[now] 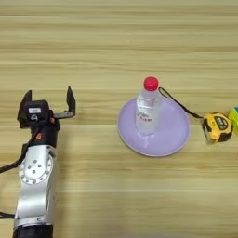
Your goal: Move the objects on the table
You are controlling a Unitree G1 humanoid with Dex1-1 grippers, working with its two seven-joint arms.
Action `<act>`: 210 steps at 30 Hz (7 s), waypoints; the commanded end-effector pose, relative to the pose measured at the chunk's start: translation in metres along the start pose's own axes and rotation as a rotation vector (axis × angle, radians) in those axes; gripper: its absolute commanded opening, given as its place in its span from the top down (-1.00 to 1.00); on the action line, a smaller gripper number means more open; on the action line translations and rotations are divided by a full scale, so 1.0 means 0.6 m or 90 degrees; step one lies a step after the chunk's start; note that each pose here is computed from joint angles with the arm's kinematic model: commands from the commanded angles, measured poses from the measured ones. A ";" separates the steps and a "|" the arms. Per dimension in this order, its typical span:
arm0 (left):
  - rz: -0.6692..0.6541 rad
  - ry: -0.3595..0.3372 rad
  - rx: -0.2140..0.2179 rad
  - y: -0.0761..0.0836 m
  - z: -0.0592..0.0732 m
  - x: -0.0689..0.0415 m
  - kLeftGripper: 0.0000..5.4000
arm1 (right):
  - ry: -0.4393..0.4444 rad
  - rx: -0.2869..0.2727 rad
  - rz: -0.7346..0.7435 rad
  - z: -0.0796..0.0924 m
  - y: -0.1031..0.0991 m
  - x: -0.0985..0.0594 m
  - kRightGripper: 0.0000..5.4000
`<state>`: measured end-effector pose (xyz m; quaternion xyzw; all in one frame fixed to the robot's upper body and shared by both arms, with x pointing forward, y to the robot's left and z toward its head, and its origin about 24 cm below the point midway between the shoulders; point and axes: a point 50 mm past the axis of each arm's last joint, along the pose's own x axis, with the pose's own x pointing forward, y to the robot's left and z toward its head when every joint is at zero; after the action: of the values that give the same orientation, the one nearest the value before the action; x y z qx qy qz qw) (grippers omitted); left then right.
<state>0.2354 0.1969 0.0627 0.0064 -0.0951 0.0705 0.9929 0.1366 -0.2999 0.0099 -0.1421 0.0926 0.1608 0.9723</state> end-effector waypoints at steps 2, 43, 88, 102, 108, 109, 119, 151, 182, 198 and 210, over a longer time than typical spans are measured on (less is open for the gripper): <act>-0.004 0.003 -0.001 -0.003 0.000 -0.001 -0.99 | 0.032 0.012 0.010 -0.013 -0.003 0.002 -1.00; -0.002 0.002 -0.001 -0.003 0.002 -0.003 -1.00 | 0.198 0.134 0.101 -0.076 0.018 -0.020 -0.68; -0.007 0.003 -0.005 -0.006 0.000 0.000 -1.00 | 0.099 0.105 0.118 -0.021 0.051 0.012 0.22; -0.010 0.006 -0.006 -0.011 -0.001 -0.001 -1.00 | 0.025 0.102 0.174 0.040 0.091 0.030 0.22; -0.011 0.007 -0.007 -0.012 -0.002 -0.001 -1.00 | -0.010 0.114 0.200 0.074 0.116 0.043 0.23; -0.012 0.007 -0.007 -0.013 -0.002 -0.001 -1.00 | -0.011 0.119 0.205 0.078 0.121 0.047 0.23; -0.016 0.010 -0.009 -0.018 -0.005 0.000 -1.00 | -0.055 0.118 0.206 0.123 0.146 0.086 0.23; -0.028 0.009 -0.014 -0.030 -0.005 0.001 -1.00 | -0.060 0.101 0.134 0.139 0.161 0.207 0.23; -0.032 0.012 -0.019 -0.037 -0.007 -0.004 -1.00 | -0.111 0.076 0.047 0.169 0.134 0.207 -0.85; -0.036 0.013 -0.018 -0.038 -0.007 -0.005 -1.00 | -0.133 0.092 -0.030 0.173 0.107 0.209 -0.99; -0.038 0.013 -0.019 -0.039 -0.007 -0.005 -1.00 | -0.141 0.107 -0.096 0.167 0.084 0.212 -0.99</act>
<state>0.2379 0.1743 0.0583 -0.0097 -0.0876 0.0417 0.9952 0.2480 -0.1851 0.0617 -0.0534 -0.0044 0.1054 0.9930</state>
